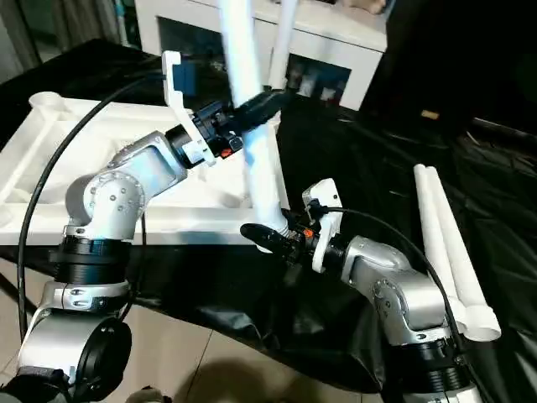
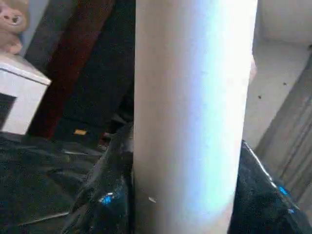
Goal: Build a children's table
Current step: Insert table leg to table base
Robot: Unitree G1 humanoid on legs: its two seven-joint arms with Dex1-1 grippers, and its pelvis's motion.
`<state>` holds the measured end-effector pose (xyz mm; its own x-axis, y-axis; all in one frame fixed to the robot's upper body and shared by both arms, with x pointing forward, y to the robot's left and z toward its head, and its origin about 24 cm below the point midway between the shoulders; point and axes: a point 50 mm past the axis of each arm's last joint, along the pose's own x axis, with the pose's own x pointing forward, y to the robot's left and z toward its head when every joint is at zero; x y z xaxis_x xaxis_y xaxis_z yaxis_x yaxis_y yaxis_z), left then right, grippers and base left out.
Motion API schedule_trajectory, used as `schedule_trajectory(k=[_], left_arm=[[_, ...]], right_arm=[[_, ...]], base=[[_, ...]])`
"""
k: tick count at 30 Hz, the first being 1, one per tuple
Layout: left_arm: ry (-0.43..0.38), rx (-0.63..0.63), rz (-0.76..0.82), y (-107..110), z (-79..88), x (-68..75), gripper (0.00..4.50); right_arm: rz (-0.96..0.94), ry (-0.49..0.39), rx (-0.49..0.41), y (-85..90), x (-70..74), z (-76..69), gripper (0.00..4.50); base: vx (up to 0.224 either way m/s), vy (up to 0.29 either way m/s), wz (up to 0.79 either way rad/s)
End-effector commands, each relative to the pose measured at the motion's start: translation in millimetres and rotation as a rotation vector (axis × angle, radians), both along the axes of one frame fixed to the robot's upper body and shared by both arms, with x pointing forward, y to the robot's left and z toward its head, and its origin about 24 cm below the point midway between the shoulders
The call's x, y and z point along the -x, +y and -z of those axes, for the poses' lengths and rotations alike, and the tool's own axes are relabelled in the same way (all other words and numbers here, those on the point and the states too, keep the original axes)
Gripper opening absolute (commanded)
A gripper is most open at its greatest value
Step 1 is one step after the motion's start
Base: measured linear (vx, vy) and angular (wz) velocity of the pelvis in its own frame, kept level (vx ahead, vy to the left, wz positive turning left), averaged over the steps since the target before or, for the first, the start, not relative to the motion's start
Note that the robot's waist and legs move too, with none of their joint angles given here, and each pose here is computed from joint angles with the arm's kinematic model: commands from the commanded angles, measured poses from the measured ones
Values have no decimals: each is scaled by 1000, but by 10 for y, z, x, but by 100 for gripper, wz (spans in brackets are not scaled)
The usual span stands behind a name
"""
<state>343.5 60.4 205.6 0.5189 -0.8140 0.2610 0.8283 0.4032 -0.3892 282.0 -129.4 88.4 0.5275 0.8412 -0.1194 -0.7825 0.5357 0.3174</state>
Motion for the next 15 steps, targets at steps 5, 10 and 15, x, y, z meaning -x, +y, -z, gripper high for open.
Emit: schedule_trajectory(k=[5,10,15], left_arm=[[109,-35,-88,37,22,-76,183],[192,-106,-125,85,92,-154,180],[237,-103,-119,81,89,-158,180]], right_arm=[[-41,-34,-95,25,4,-237,346],[-13,-18,-220,-19,7,-381,389],[40,37,-237,-105,-49,-449,389]], base=[[0,0,0],[0,0,0],[0,0,0]])
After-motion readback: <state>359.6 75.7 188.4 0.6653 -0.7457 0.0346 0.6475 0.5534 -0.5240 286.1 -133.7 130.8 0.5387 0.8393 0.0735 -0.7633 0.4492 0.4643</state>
